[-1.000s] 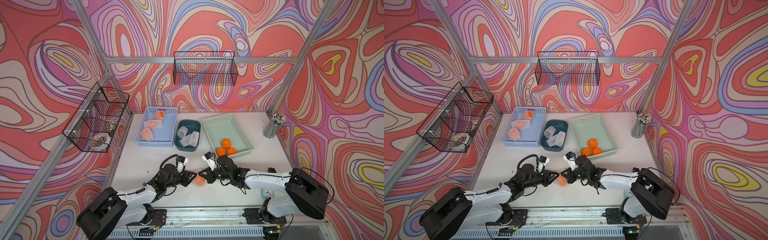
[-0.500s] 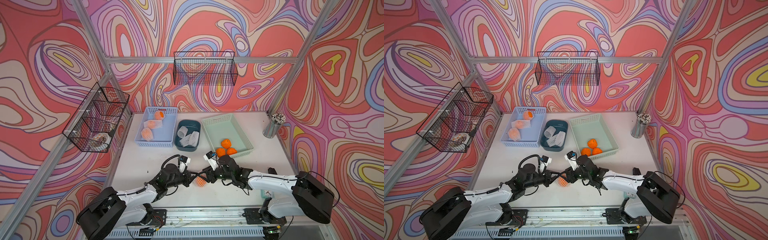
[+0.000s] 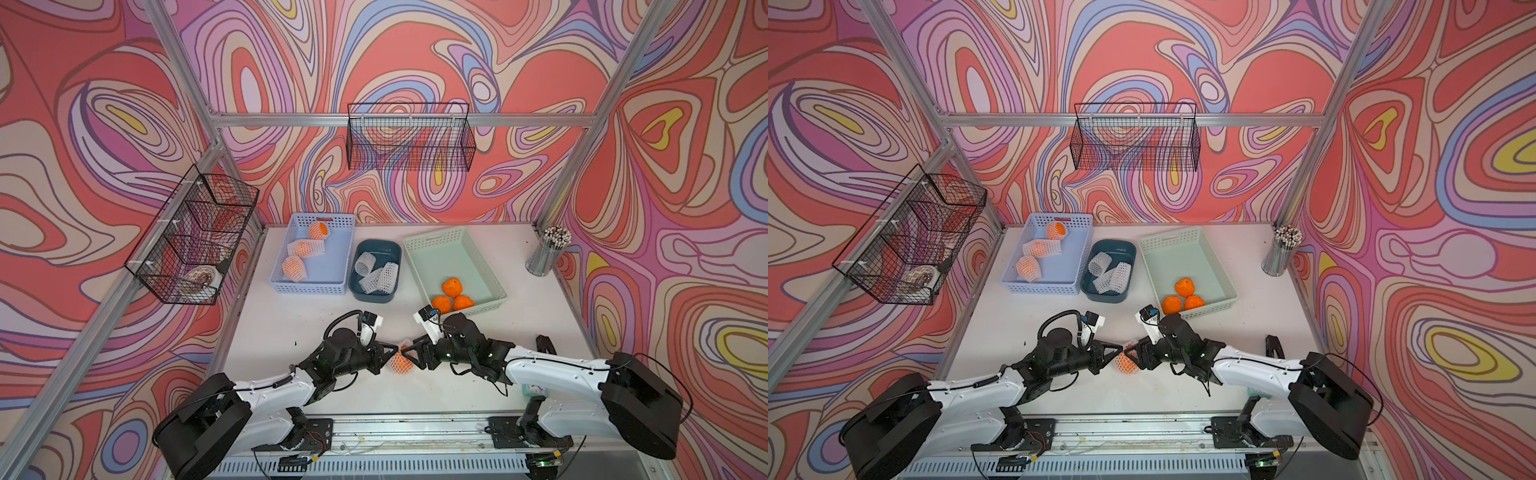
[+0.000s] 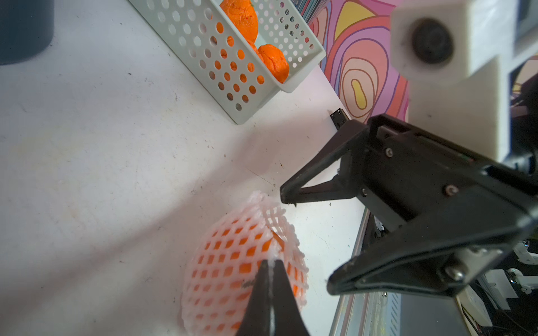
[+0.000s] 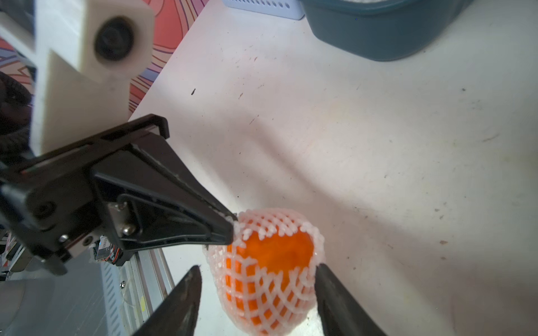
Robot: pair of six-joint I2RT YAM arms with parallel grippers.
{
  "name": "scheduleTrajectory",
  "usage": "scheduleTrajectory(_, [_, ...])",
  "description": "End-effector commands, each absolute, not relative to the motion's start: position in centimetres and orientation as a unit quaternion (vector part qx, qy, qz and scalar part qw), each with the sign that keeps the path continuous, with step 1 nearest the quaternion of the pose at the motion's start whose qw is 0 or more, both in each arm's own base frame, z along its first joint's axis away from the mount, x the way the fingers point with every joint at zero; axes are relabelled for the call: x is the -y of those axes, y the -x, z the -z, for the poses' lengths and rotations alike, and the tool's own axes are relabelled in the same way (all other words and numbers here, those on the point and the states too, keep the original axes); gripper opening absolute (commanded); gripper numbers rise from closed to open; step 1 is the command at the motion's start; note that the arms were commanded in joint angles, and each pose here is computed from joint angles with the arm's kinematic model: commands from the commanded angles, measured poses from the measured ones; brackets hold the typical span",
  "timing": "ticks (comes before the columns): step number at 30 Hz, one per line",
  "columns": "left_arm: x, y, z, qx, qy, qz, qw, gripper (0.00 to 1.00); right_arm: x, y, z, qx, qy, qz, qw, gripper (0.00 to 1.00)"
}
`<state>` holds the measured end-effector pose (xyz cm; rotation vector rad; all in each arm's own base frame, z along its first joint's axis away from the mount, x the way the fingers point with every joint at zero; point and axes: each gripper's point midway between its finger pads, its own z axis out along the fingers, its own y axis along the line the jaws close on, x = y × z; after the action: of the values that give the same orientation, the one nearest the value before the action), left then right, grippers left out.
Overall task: Remove foam nets from oranges
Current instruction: Remove the foam net from the orange.
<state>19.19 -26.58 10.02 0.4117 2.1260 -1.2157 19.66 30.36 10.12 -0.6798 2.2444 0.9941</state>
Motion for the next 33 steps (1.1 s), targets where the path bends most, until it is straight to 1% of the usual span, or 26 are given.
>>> scheduleTrajectory(1, [27.4,-19.8,-12.3,-0.788,-0.16,0.481,0.349,0.0,-30.4,-19.6,-9.4,-0.843,0.262,-0.369,0.292,0.64])
scheduleTrajectory(8, [27.7,-19.6,-12.8,-0.781,-0.162,0.49,0.352,0.0,-31.0,-19.8,-8.7,-0.844,0.267,-0.367,0.284,0.63])
scheduleTrajectory(10, [27.7,-19.5,-12.7,-0.781,-0.16,0.49,0.351,0.0,-31.3,-19.8,-8.7,-0.842,0.27,-0.371,0.283,0.61])
scheduleTrajectory(12, [27.7,-19.6,-12.3,-0.784,-0.158,0.487,0.35,0.0,-31.5,-19.9,-9.0,-0.839,0.272,-0.377,0.284,0.56])
scheduleTrajectory(15, [27.8,-19.6,-12.2,-0.784,-0.158,0.489,0.349,0.0,-31.9,-19.8,-9.2,-0.835,0.277,-0.383,0.281,0.46])
scheduleTrajectory(20, [28.1,-19.7,-12.1,-0.782,-0.155,0.492,0.349,0.0,-32.5,-19.7,-9.4,-0.832,0.286,-0.389,0.273,0.26])
scheduleTrajectory(23, [28.2,-19.8,-12.1,-0.783,-0.154,0.492,0.349,0.0,-32.5,-19.7,-9.7,-0.831,0.287,-0.389,0.274,0.18])
scheduleTrajectory(28, [28.1,-20.0,-12.7,-0.784,-0.155,0.485,0.354,0.0,-32.4,-19.9,-10.9,-0.829,0.286,-0.387,0.286,0.08])
scheduleTrajectory(33, [27.8,-20.5,-13.6,-0.788,-0.154,0.47,0.367,0.06,-32.1,-20.3,-12.1,-0.83,0.286,-0.378,0.296,0.01])
